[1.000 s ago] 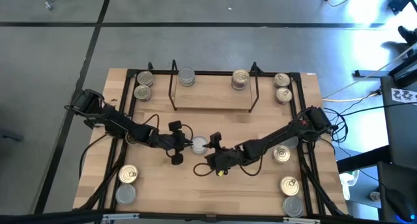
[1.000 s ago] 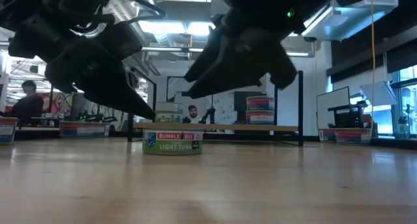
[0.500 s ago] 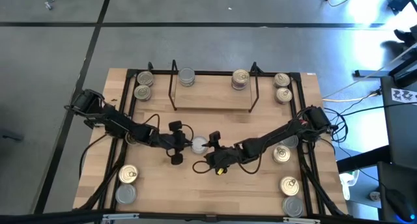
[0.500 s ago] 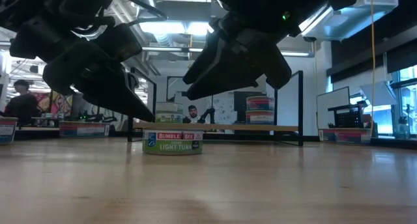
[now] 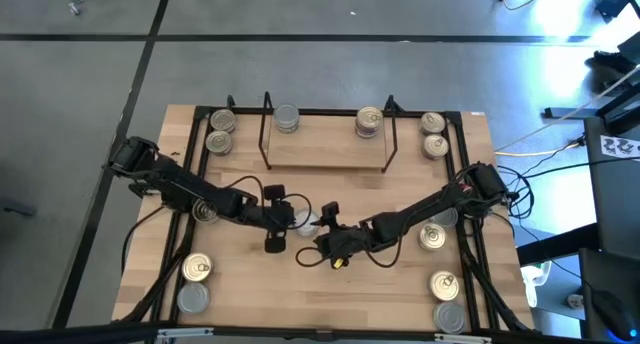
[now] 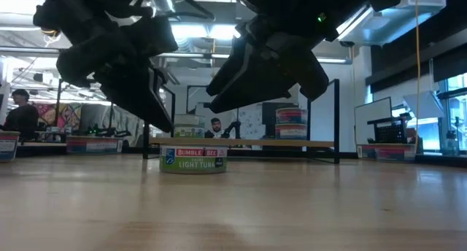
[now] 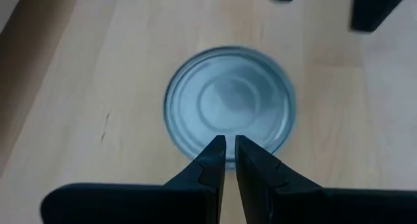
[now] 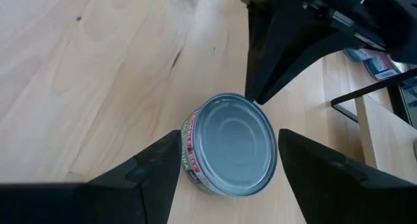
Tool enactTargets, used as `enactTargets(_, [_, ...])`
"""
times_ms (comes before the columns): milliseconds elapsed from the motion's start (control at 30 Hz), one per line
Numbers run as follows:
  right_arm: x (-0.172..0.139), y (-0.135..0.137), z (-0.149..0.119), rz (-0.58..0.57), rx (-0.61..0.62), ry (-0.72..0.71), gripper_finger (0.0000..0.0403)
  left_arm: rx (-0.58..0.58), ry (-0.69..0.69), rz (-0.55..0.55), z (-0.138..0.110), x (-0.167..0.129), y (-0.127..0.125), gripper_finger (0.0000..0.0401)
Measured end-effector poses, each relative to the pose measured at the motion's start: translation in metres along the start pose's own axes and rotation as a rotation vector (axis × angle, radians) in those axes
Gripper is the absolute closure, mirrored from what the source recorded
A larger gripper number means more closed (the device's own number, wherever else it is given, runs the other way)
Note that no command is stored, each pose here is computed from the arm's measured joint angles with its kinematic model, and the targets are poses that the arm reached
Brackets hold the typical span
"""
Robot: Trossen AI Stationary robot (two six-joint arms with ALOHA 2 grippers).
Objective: Stack canned seafood by type on shelf
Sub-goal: Put the green white tuna can on the shelf aligned with the stacked green white tuna cans
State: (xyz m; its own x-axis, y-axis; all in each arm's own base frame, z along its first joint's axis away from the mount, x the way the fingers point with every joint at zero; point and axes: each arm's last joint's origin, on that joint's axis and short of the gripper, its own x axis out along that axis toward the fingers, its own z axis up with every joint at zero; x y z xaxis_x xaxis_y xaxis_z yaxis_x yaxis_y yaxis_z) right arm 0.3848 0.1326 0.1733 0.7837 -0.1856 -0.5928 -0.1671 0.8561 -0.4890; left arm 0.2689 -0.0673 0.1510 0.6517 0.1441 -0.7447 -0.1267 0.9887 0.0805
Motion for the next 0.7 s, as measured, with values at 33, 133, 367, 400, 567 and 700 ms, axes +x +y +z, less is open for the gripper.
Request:
enactTargets(33, [0.0,0.0,0.0,0.001,0.001,0.003,0.0149,-0.003,0.004,0.004,-0.001,0.001,0.001,0.0368])
enactTargets(133, [0.0,0.001,-0.002,0.013,-0.004,0.015,0.0149,-0.01,-0.006,-0.004,-0.005,0.006,0.003,0.0368])
enactTargets(367, [0.0,0.001,-0.004,0.02,-0.005,0.035,0.0149,-0.014,0.005,-0.02,-0.01,0.014,0.001,0.0368])
enactTargets(400, [0.0,0.001,-0.004,0.02,-0.003,0.035,0.0149,-0.019,0.007,-0.019,-0.011,0.014,0.001,0.0368])
enactTargets(567, [0.0,0.002,-0.004,0.025,-0.001,0.034,0.0149,-0.03,0.005,-0.013,-0.017,0.015,0.004,0.0368])
enactTargets(700, [0.007,0.007,-0.009,0.042,-0.025,0.05,0.0149,-0.036,-0.03,-0.022,-0.028,0.017,0.005,0.0368])
